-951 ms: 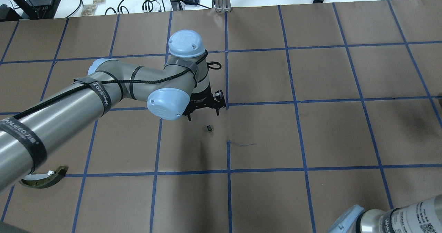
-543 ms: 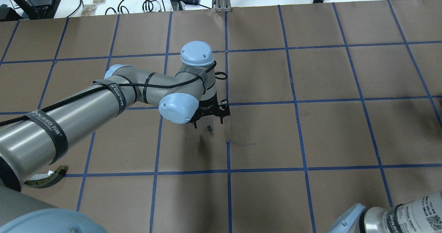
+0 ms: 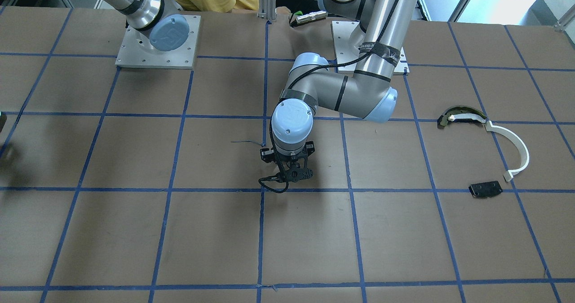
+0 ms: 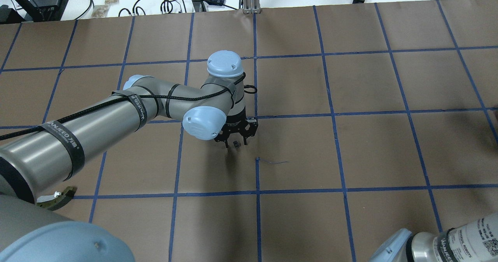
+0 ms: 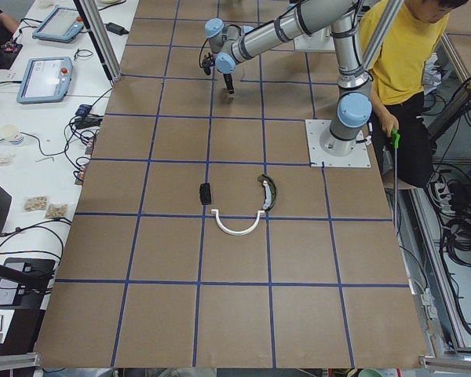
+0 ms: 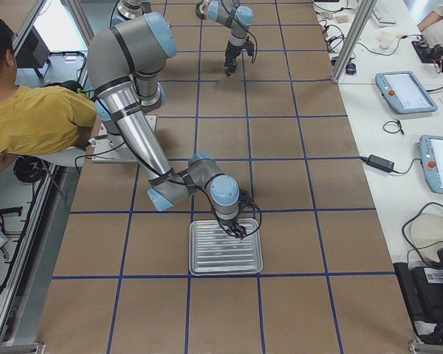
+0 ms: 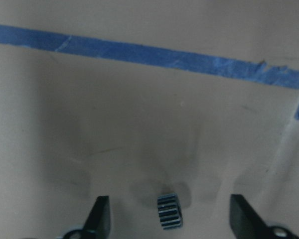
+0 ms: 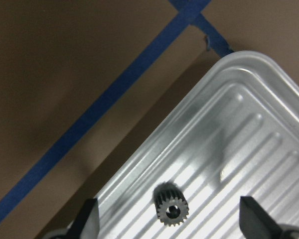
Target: Place bearing gear from tray to pile
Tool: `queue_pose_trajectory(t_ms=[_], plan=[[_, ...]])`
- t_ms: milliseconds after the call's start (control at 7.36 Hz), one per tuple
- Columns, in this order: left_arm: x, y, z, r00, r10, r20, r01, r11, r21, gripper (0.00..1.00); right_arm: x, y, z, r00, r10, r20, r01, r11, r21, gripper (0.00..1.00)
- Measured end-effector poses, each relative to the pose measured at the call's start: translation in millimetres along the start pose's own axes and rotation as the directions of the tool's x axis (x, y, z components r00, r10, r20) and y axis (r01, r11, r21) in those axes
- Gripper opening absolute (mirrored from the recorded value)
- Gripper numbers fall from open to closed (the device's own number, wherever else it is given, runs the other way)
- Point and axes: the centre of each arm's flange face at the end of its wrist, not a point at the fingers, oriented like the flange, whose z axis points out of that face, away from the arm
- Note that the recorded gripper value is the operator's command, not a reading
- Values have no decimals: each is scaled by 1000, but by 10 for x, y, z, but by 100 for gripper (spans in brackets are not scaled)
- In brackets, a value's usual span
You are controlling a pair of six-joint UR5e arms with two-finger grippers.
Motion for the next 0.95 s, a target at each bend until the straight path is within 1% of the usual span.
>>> queue_pose_trajectory(t_ms=[407, 543, 679, 815, 951], plan=[[-8, -21, -64, 1000, -2, 1, 2, 1000, 9, 0, 103, 28, -79, 1000, 7, -18, -8, 1000, -13, 100], [-75, -74, -173, 1000, -13, -5, 14, 1000, 21, 0, 132, 31, -79, 1000, 9, -20, -9, 1000, -11, 99], [-269, -210, -392, 999, -35, 2, 35, 999, 29, 0, 142, 28, -54, 1000, 11, -17, -11, 1000, -8, 97], [-608, -406, -715, 999, -37, 37, 36, 999, 25, 0, 141, 24, -27, 1000, 12, -13, -12, 1000, -7, 90], [-1077, -599, -1069, 996, -6, 90, 5, 1000, 9, 0, 139, 30, -4, 1000, 14, -9, -14, 1000, -9, 85]])
